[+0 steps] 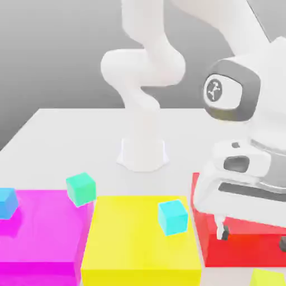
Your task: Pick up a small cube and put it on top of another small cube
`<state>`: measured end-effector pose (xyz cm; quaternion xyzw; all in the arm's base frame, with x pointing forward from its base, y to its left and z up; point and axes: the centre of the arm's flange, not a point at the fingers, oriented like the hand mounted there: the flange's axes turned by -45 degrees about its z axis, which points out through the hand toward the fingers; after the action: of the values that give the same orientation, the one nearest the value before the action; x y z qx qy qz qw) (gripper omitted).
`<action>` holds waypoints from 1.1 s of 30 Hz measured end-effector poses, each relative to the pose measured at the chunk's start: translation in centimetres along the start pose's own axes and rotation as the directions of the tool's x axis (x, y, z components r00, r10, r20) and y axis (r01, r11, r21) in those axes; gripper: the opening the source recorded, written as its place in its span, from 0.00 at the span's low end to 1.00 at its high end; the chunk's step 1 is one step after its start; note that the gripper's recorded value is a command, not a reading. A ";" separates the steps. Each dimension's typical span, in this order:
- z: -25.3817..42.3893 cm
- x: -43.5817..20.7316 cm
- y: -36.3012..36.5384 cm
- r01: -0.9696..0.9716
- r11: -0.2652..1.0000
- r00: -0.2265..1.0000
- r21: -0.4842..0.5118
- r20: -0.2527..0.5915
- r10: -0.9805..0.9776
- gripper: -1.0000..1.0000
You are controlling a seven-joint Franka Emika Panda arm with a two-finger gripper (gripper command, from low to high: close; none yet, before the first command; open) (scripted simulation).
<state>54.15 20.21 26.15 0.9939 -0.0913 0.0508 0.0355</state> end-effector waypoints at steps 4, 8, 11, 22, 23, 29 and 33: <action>4.3 -2.1 -2.9 -0.029 0.999 0.996 0.042 0.081 0.026 0.50; 10.2 -3.2 -4.1 -0.043 0.997 0.993 0.058 0.108 0.037 0.50; 11.4 -3.4 -4.2 -0.043 0.997 0.993 0.058 0.109 0.036 0.00; 5.4 -2.2 -0.3 -0.084 0.996 0.991 0.008 0.107 0.082 0.00; 5.0 -2.0 1.4 -0.104 0.994 0.989 -0.014 0.105 0.105 0.00; 2.6 -1.5 11.9 -0.255 0.959 0.959 -0.124 0.093 0.267 0.00; 0.6 -2.2 18.9 -0.375 0.912 0.916 -0.167 0.084 0.393 0.00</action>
<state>48.53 2.00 26.51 0.9523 -0.2905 -0.0077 0.0929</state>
